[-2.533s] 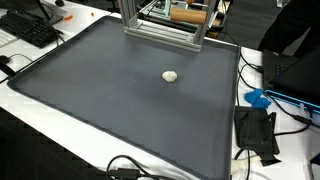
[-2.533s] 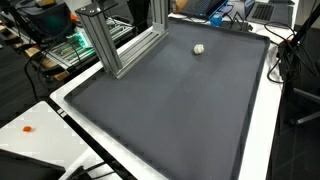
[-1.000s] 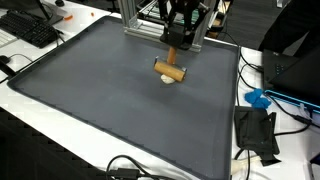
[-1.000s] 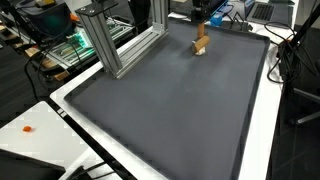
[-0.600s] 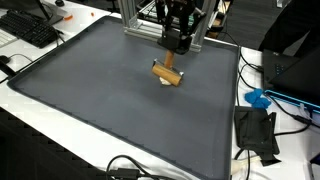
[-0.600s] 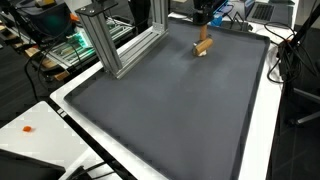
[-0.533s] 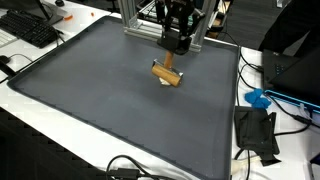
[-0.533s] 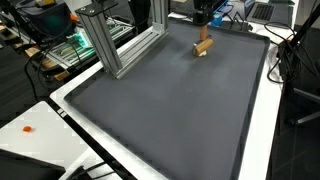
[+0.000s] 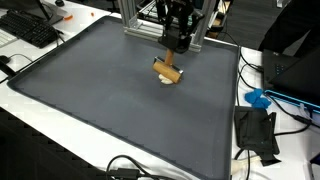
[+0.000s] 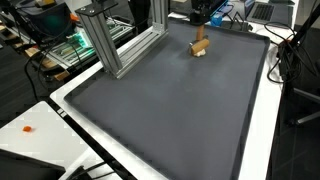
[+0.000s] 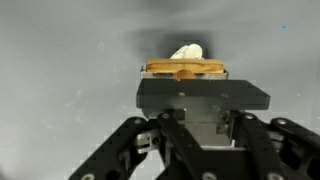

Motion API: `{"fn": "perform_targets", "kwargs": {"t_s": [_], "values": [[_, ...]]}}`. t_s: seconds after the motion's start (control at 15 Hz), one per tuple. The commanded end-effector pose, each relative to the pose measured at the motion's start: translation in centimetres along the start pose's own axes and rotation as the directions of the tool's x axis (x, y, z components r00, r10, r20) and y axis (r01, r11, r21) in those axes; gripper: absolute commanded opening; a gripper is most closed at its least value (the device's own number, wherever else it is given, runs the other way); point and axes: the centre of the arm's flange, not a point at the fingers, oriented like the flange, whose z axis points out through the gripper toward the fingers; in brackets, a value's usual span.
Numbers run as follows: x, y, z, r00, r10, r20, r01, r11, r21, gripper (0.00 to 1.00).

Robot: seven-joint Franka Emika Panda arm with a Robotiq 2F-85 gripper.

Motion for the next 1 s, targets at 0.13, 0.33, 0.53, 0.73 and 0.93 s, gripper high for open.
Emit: {"fn": "perform_targets", "kwargs": {"t_s": [0.13, 0.33, 0.53, 0.73, 0.93], "values": [[-1.5, 0.1, 1.7, 0.992, -0.039, 0.116, 0.042, 0.999, -0.029, 0.22], [-1.9, 0.2, 2.1, 0.989, -0.092, 0.115, 0.094, 0.996, -0.008, 0.22], [-2.0, 0.5, 1.7, 0.982, -0.166, 0.086, 0.166, 0.986, 0.01, 0.22], [-2.2, 0.5, 1.4, 0.961, -0.274, 0.037, 0.273, 0.962, 0.029, 0.22], [-2.4, 0.4, 1.7, 0.925, -0.38, -0.007, 0.38, 0.923, 0.057, 0.22]]}}
